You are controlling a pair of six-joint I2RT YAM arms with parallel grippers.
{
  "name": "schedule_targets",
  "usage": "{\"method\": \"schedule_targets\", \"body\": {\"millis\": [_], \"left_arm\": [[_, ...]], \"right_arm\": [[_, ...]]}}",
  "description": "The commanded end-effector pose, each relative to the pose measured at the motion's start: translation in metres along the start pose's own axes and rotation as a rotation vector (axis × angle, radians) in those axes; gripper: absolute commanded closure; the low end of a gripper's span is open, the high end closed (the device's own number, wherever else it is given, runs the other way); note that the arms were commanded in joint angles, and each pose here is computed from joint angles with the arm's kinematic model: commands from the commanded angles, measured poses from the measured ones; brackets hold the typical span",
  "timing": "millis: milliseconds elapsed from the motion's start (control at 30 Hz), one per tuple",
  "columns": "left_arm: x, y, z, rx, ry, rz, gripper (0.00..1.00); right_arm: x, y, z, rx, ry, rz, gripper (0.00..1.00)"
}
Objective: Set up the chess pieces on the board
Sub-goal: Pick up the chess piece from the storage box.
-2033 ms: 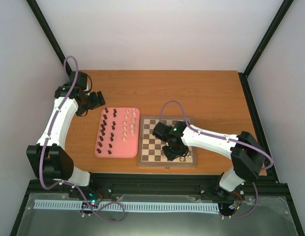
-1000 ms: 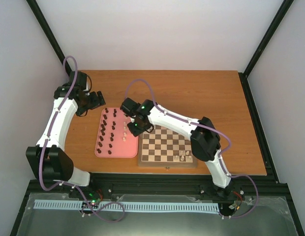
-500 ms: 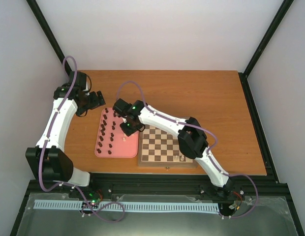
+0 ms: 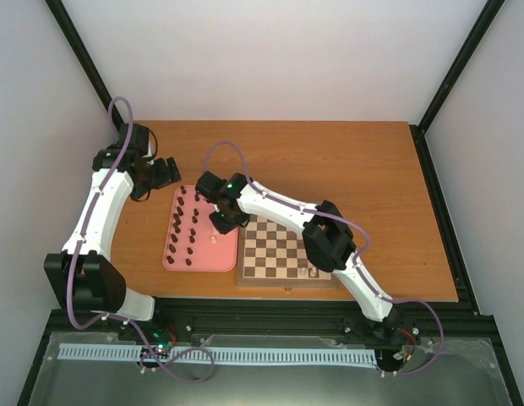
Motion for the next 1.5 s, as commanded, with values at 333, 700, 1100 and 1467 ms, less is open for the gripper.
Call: {"method": "schedule_targets", "body": {"millis": [333, 700, 1100, 1467], "left_arm": [[-0.004, 0.004, 0.006, -0.012, -0.008, -0.009, 0.0], [-0.005, 0.002, 0.006, -0.009, -0.008, -0.006, 0.0], [-0.004, 0.0, 0.006, -0.005, -0.009, -0.001, 0.0], [-0.004, 0.0, 0.007, -0.008, -0.009, 0.001, 0.0]], "right_arm": [[-0.004, -0.016, 0.01, -0.014, -0.028, 0.021, 0.64], [-0.004, -0.02, 0.012, -0.014, -0.031, 0.027, 0.71], [-0.007, -0.026, 0.008, 0.007, -0.032, 0.027, 0.89], [0.003, 0.042, 0.011, -0.084, 0.032, 0.108, 0.91]]}}
Point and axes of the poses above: each gripper's point midway between its finger pads, its own y axis back along the fingers, its own x axis along the line the jaws close on, z = x × y, the point moved 1 cm from there along y, back along the fingers, and after that the axes turned 5 degrees about y, right-handed, at the moved point
